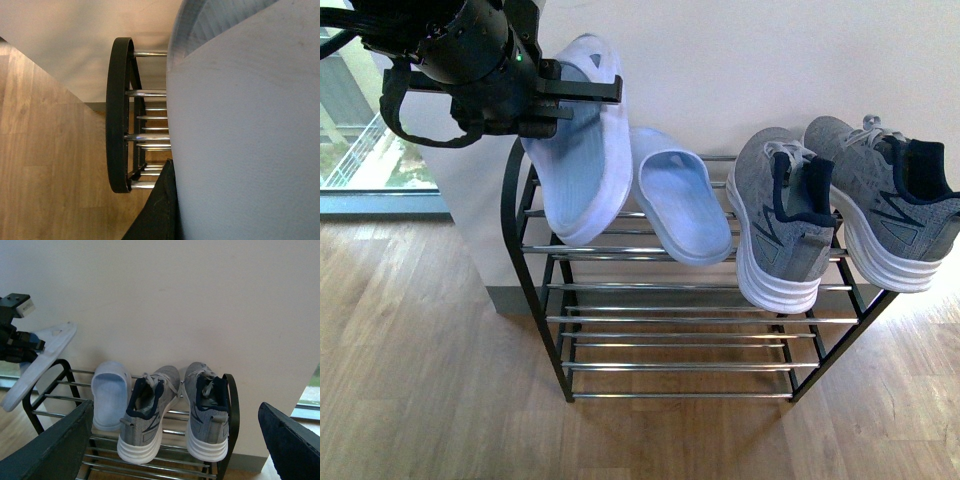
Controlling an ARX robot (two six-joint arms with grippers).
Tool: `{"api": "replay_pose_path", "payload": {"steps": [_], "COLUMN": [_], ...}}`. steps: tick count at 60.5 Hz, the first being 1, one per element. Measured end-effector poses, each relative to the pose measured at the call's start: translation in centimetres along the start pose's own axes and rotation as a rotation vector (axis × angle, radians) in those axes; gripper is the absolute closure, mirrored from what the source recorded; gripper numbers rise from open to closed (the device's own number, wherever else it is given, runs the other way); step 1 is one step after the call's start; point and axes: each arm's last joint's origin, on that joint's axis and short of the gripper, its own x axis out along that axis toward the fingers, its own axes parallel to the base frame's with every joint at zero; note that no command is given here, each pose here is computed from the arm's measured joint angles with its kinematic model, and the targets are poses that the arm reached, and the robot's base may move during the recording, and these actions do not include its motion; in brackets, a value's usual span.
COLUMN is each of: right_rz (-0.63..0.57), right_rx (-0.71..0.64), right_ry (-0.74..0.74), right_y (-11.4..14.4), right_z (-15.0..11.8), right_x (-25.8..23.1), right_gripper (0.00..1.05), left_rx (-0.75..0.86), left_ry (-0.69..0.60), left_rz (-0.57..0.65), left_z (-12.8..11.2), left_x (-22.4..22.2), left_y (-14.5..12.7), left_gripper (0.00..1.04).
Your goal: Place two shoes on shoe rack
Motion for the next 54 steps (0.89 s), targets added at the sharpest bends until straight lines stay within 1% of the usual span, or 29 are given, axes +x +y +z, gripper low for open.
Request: {"api": "replay_pose_path", "payload": {"steps": [10,17,23,32,37,54], "right_rz": [0.0,0.0,0.0,0.0,0.0,0.0], "right_rx": [0.0,0.0,0.0,0.0,0.0,0.0], "right_ry": [0.0,0.0,0.0,0.0,0.0,0.0], "right_y": [0.0,0.0,0.0,0.0,0.0,0.0], "right_z": [0.0,0.0,0.0,0.0,0.0,0.0], "right_x": [0.0,0.0,0.0,0.0,0.0,0.0], "right_gripper": [0.09,0.09,0.09,0.09,0.09,0.09], "left_rx": [0.042,0.088,0.101,0.136,0.17,0.304], "left_ry": [0.016,0.046,0.072,0.106,0.109,0.068], "left_rz": [0.021,0.032,0.016,0.012,0.01,0.028], "left_z": [-0.1,-1.3,-2.3,-3.2,-3.1,-1.2], "left_x": [1.9,3.7,5.1,7.0,7.7,9.8], "left_y": [1.2,1.6,1.5,1.2,1.0,0.0], "left_gripper": [1.03,1.03,1.03,1.03,1.03,1.03]}}
